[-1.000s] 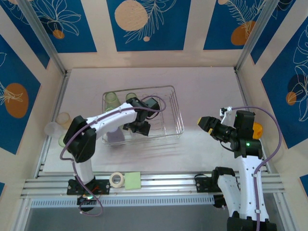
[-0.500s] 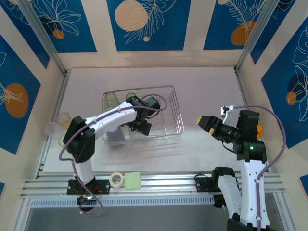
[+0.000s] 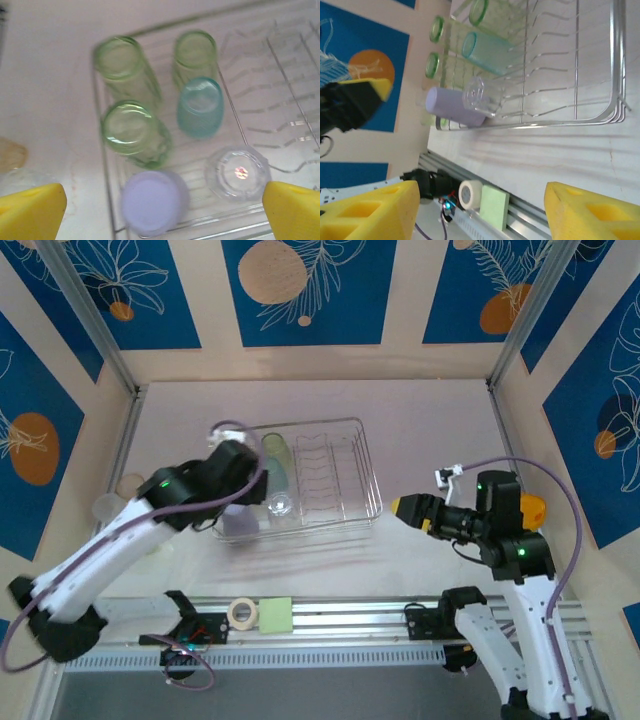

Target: Load the cups into the dish rack

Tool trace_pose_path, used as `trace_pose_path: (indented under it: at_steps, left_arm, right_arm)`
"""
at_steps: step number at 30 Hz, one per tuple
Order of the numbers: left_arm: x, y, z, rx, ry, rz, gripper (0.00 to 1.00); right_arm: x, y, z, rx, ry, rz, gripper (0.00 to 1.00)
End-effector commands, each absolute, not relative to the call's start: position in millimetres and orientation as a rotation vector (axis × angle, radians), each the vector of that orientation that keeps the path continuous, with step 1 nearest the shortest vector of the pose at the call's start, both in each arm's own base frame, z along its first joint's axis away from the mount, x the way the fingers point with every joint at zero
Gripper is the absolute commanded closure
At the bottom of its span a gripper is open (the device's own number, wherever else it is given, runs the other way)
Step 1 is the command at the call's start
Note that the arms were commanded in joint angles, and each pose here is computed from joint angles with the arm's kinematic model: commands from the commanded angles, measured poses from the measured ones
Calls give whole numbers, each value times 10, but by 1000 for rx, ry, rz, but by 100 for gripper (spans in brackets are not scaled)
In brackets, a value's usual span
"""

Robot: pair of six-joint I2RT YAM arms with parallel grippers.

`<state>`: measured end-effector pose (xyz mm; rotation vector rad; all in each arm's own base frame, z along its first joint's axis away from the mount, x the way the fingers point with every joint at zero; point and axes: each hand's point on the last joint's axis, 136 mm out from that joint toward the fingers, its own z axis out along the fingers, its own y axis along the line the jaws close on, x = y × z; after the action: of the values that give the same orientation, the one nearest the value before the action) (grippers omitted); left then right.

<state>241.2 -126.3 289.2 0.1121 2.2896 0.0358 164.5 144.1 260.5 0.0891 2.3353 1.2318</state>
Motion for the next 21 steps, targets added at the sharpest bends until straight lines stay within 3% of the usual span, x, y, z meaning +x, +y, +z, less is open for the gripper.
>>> trace_pose_path:
  at_steps: [1, 6, 11, 14, 21]
  left_arm:
    - [2293, -751, 3116, -69, 2140, 134, 0]
    - [2016, -92, 3300, -275, 1992, 228, 0]
    - [1990, 191, 3244, -335, 2021, 427, 0]
    - [2146, 269, 2995, -384, 2160, 476, 0]
    - [2494, 703, 2321, -715, 2408, 275, 1]
  right_arm:
    - [1716, 1568, 2526, 17, 2367, 1196, 33]
    - [1841, 1871, 2436, -166, 2446, 1122, 33]
    - [1930, 2108, 2422, -293, 2466, 1085, 34]
    - [1965, 2182, 2399, -323, 2472, 1086, 34]
    - [1966, 2206, 2288, -376, 2496, 1064, 37]
